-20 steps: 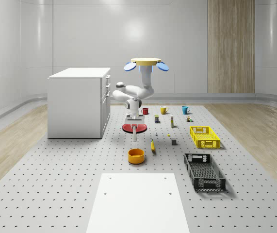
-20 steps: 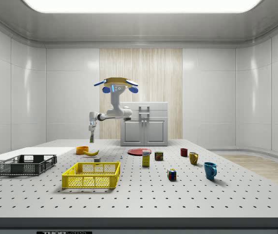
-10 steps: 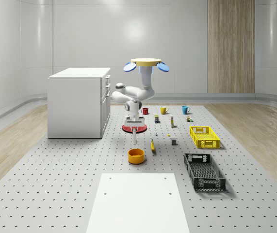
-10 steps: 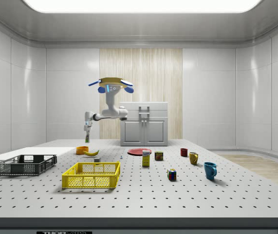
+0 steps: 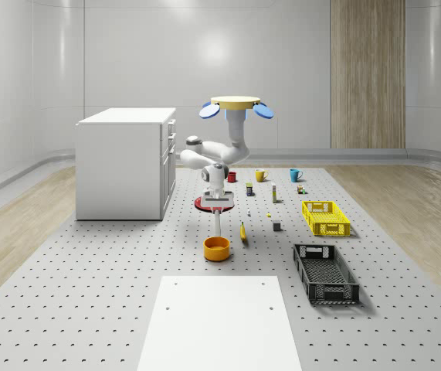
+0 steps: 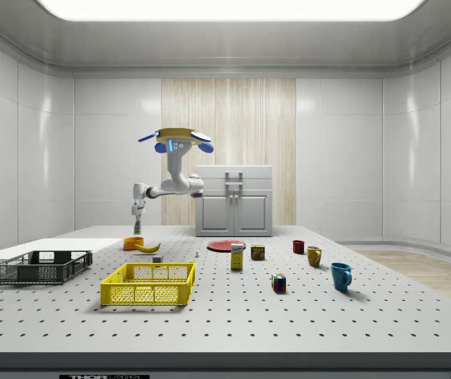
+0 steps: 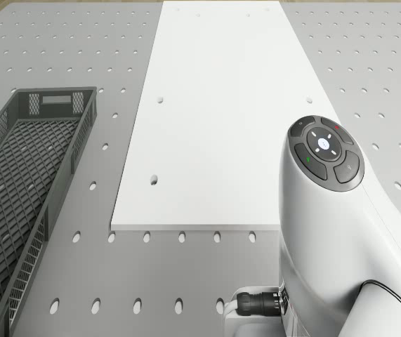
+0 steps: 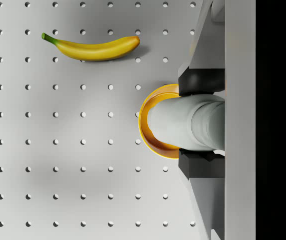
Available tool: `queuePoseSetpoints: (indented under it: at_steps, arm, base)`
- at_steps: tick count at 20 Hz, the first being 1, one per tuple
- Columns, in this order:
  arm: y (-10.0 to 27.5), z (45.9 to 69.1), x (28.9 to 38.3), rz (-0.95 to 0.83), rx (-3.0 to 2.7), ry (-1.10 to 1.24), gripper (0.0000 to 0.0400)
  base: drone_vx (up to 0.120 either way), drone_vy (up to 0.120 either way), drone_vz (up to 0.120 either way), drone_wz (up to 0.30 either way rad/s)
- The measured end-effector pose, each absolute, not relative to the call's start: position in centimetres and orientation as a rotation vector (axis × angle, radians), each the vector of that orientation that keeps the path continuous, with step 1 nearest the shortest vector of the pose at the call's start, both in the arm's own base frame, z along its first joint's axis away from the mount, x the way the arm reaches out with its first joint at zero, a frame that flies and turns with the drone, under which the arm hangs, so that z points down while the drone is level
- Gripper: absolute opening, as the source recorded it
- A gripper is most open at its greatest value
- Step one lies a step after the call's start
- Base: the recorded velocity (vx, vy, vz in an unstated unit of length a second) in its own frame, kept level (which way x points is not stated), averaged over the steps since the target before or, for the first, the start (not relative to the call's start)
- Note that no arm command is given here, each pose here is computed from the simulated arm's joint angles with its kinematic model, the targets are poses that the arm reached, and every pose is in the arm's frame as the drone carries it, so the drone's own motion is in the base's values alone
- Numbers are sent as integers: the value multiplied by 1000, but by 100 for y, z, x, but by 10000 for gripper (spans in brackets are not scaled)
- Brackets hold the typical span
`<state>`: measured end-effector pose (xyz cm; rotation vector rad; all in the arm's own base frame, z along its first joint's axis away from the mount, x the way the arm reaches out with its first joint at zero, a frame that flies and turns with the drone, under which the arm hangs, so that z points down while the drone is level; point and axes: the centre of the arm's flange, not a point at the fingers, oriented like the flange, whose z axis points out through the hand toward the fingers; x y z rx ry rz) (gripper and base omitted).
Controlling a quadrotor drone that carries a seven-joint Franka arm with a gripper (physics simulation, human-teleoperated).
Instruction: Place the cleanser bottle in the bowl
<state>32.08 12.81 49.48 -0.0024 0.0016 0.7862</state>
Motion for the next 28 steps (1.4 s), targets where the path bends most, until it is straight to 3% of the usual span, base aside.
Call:
queuePoseSetpoints:
  at_steps: [7, 26, 27, 28]
  arm:
    - [1281, 4980, 3208, 786, -3, 2, 152]
    - [1283, 5625, 3208, 786, -3, 2, 155]
    - [1282, 5648, 3208, 786, -3, 2, 174]
    - [1281, 5667, 3208, 786, -3, 2, 224]
  base:
    - [0, 17, -63, 0]
    - [0, 0, 0, 0]
    - [0, 0, 0, 0]
    - [0, 0, 0, 0]
